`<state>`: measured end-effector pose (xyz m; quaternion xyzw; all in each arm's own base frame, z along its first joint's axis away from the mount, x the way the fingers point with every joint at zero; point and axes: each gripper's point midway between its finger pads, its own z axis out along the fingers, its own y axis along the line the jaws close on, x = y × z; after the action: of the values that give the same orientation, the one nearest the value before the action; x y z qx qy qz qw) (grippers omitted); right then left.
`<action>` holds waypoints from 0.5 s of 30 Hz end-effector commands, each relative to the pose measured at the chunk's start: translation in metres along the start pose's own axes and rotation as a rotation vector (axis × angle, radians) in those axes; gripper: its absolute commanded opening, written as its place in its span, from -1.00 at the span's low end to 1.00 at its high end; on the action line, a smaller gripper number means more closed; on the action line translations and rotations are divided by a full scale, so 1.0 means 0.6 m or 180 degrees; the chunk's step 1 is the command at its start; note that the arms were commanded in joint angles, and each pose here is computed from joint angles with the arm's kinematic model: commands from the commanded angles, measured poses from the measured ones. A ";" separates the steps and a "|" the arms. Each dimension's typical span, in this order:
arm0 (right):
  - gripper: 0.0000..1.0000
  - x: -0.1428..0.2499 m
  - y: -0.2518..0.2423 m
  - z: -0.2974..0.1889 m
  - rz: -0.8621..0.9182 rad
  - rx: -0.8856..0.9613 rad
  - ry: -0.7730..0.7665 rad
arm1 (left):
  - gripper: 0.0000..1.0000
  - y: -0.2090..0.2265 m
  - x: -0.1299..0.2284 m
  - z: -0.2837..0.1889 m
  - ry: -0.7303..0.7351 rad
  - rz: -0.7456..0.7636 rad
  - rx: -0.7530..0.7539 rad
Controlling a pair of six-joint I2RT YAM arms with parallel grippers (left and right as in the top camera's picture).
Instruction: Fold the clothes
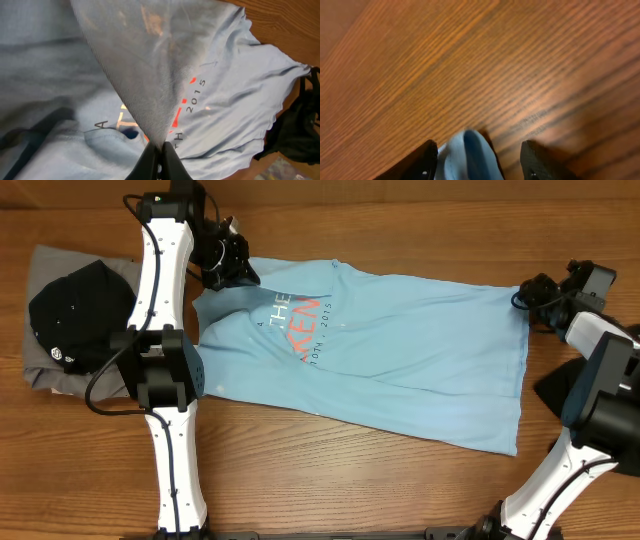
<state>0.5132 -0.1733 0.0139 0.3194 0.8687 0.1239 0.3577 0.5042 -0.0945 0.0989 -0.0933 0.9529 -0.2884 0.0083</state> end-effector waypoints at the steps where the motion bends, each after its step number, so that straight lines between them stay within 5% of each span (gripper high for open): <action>1: 0.11 0.028 0.009 0.022 0.0014 -0.0129 0.0165 | -0.92 -0.003 -0.004 0.001 -0.0032 0.0148 -0.0041; 8: -0.49 0.036 0.017 0.018 -0.0028 -0.0255 0.0283 | -0.92 -0.002 -0.004 0.001 -0.0028 0.0143 -0.0043; 15: -0.73 0.014 0.038 -0.003 -0.0115 -0.0394 0.0274 | -0.92 -0.001 -0.001 0.000 -0.0005 0.0150 -0.0047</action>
<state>0.5087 -0.1514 0.0069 0.2957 0.8813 0.1741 0.3250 0.5024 -0.0926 0.0975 -0.0877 0.9555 -0.2816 0.0070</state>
